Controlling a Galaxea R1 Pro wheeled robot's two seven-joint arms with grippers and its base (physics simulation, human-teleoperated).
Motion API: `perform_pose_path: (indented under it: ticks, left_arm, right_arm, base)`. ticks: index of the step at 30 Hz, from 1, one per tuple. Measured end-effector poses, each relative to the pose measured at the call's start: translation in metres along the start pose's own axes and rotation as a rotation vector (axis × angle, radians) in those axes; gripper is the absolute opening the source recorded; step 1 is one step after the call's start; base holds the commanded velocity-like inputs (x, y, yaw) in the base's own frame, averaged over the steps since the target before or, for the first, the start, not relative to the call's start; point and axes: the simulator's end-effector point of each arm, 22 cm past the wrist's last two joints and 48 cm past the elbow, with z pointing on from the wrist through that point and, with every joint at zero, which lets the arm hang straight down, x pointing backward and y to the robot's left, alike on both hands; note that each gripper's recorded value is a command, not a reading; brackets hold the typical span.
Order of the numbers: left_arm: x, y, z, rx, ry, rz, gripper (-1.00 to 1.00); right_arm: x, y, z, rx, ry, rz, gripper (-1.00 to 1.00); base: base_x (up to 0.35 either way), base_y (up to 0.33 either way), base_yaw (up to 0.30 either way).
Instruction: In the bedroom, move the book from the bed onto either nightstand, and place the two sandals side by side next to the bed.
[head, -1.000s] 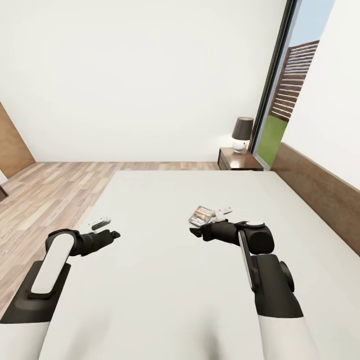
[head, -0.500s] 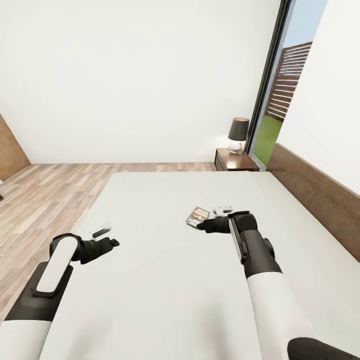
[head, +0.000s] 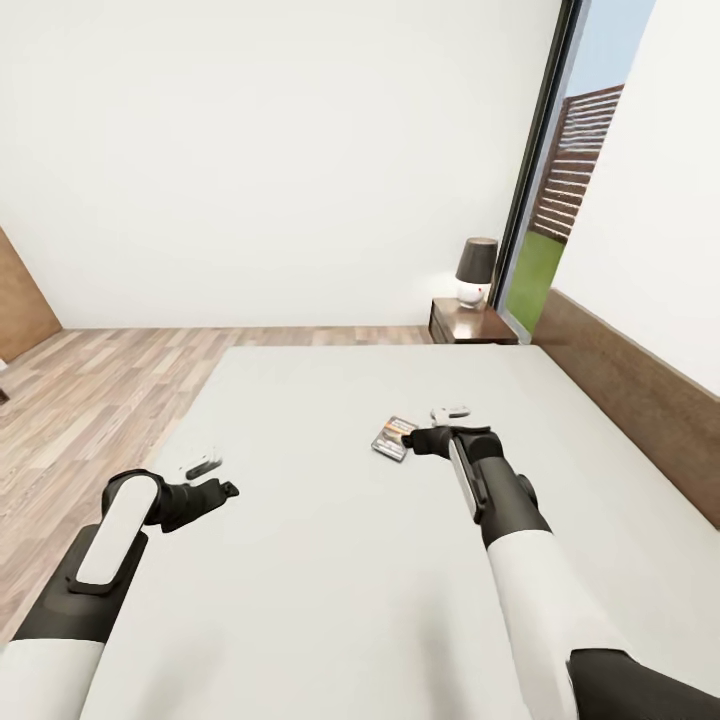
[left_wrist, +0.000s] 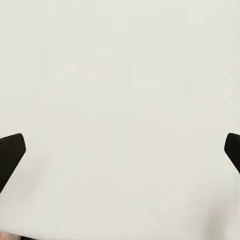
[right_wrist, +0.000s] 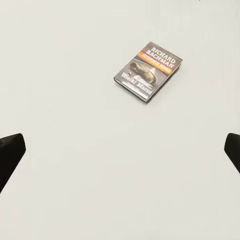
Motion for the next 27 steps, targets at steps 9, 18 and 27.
perform_pose_path:
  ticks: [9,18,27]
  left_arm:
    - [0.002,-0.003,-0.004,-0.001,0.006,-0.017,1.0]
    - [0.012,0.0,0.0,-0.021,0.029,-0.043,1.0]
    - [0.006,-0.007,-0.011,-0.004,0.017,-0.048,1.0]
  right_arm:
    - [-0.003,0.003,-0.006,-0.009,0.0,0.024,1.0]
    - [-0.076,0.0,-0.039,0.004,-0.037,0.023,1.0]
    - [-0.136,-0.001,-0.075,0.015,0.014,0.03,1.0]
  base:
    - [0.0,0.0,0.0]
    - [0.0,0.0,0.0]
    - [0.0,0.0,0.0]
